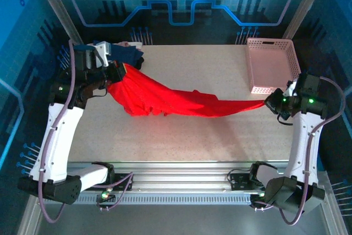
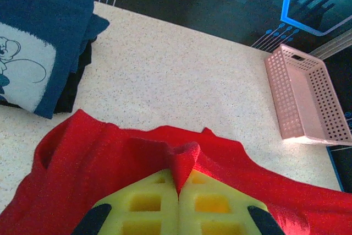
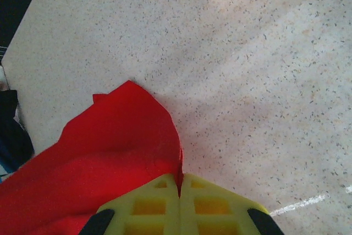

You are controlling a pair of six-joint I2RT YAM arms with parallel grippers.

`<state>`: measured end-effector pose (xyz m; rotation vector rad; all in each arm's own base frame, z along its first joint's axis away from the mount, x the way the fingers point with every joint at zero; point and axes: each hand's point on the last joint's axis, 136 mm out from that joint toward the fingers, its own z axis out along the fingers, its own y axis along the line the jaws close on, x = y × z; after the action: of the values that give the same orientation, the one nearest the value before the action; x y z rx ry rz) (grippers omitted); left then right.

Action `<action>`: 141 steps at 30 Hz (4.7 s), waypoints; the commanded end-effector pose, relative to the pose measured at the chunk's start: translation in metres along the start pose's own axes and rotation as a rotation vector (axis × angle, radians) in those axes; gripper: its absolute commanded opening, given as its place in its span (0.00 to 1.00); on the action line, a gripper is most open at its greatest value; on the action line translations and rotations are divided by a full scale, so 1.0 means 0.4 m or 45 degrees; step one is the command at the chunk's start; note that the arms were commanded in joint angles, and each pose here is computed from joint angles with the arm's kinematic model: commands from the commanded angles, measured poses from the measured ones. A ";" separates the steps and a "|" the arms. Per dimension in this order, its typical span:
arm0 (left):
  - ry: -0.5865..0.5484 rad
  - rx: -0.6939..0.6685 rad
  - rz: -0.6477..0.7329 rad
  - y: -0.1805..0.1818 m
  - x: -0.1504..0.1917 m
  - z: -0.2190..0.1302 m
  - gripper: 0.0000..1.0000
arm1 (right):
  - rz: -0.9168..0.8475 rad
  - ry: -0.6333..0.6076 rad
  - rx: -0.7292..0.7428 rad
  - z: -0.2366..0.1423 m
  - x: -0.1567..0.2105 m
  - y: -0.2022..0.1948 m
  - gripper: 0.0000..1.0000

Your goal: Fold and stack the t-shirts

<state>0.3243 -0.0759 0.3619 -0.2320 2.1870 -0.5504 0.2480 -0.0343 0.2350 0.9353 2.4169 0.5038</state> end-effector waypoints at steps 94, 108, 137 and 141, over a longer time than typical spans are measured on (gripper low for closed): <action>0.596 -0.302 -0.337 0.303 0.519 0.523 0.41 | -0.047 0.201 0.026 0.371 -0.140 -0.008 0.02; 0.622 -0.162 -0.350 0.297 0.657 0.361 0.56 | -0.055 0.204 0.020 0.368 -0.135 -0.010 0.02; 0.069 0.121 -0.241 0.040 0.156 0.126 0.00 | -0.072 -0.019 -0.263 0.092 -0.163 0.137 0.00; -0.180 0.181 -0.156 -0.034 -0.031 -0.019 0.00 | -0.084 -0.115 -0.382 -0.045 -0.147 0.196 0.00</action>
<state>0.3373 -0.0919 0.3623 -0.3009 1.9904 -0.7774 0.3337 -0.0361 0.2741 0.7363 2.2596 0.6676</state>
